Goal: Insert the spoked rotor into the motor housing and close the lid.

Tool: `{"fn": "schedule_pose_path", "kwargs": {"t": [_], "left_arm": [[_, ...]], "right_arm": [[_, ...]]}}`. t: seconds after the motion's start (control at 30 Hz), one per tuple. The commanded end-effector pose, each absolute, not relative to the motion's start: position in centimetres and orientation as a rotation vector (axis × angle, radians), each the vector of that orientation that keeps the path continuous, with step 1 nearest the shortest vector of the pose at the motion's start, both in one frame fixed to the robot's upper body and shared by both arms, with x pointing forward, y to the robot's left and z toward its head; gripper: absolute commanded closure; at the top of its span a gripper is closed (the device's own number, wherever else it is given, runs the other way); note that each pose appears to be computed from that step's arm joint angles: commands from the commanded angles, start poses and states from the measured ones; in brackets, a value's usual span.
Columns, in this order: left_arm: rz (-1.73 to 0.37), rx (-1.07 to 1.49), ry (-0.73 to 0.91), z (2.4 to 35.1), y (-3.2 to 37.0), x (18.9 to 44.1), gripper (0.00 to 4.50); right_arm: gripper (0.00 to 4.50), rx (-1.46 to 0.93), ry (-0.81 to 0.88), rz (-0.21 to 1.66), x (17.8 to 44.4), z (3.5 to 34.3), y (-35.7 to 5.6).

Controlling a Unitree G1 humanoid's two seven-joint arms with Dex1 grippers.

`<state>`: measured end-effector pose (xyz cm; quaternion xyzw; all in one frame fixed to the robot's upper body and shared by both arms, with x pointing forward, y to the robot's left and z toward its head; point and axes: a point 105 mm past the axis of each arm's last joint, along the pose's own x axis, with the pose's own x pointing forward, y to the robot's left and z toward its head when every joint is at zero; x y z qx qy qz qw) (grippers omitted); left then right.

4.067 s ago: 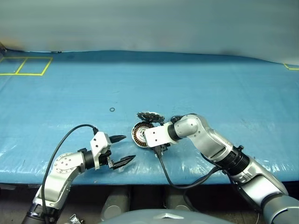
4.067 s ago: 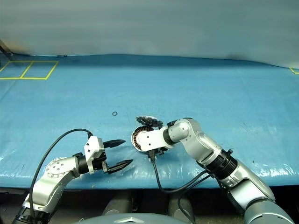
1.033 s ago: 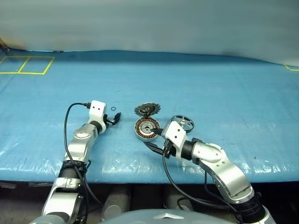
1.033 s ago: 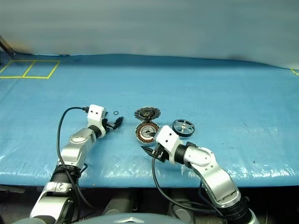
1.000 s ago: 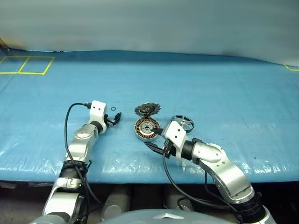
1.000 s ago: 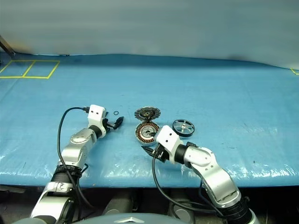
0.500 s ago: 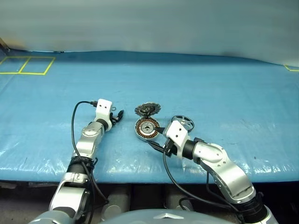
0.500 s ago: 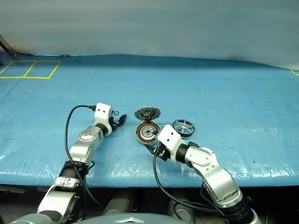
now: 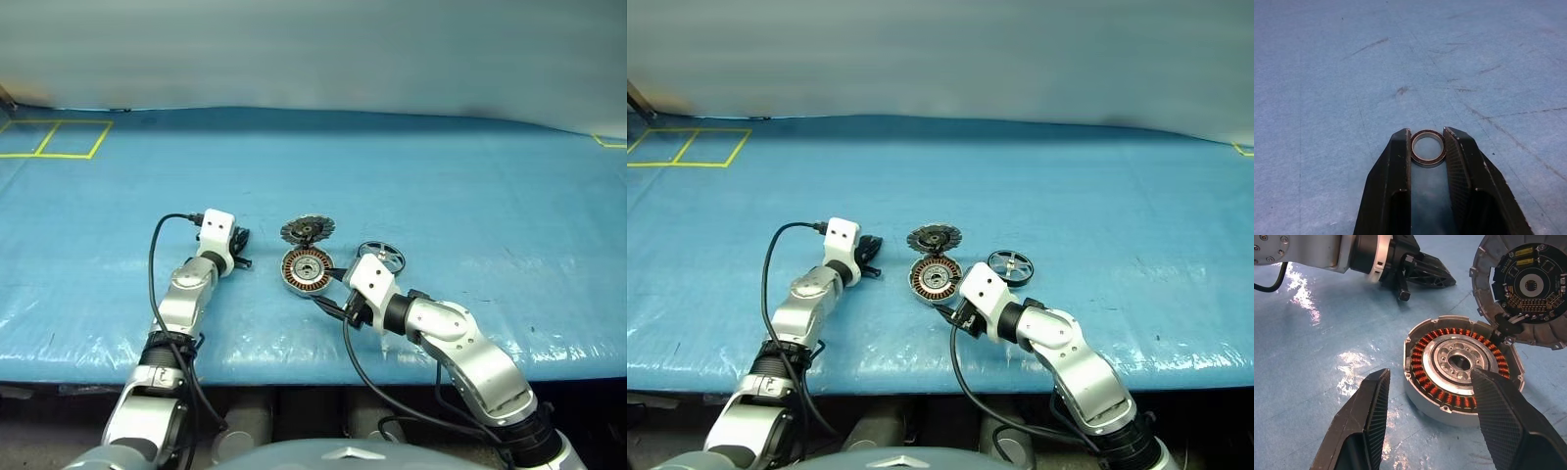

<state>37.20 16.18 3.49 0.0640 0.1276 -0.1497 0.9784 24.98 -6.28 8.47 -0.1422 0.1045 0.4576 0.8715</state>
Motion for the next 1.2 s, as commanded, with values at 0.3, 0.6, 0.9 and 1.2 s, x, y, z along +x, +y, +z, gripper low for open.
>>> {"fn": "schedule_pose_path", "kwargs": {"t": [0.3, 0.6, 0.9, 1.2], "left_arm": [[-0.611, 0.088, 0.014, 7.4, 15.3, 32.5, 3.86], [-0.88, 0.108, -0.043, 10.8, 11.9, 28.9, 3.86], [-1.048, 0.185, 0.041, 8.4, 8.9, 27.8, 3.86], [-1.053, 0.208, 0.049, 7.6, 8.0, 29.5, 3.86]], "right_arm": [[1.75, -0.259, 0.13, 0.855, 25.8, 9.6, -7.3], [1.75, -0.244, 0.182, 0.797, 24.9, 7.6, -9.3], [1.75, -0.22, 0.196, 0.741, 24.4, 6.4, -10.5], [1.75, -0.196, 0.221, 0.767, 23.3, 5.8, -10.1]]}}
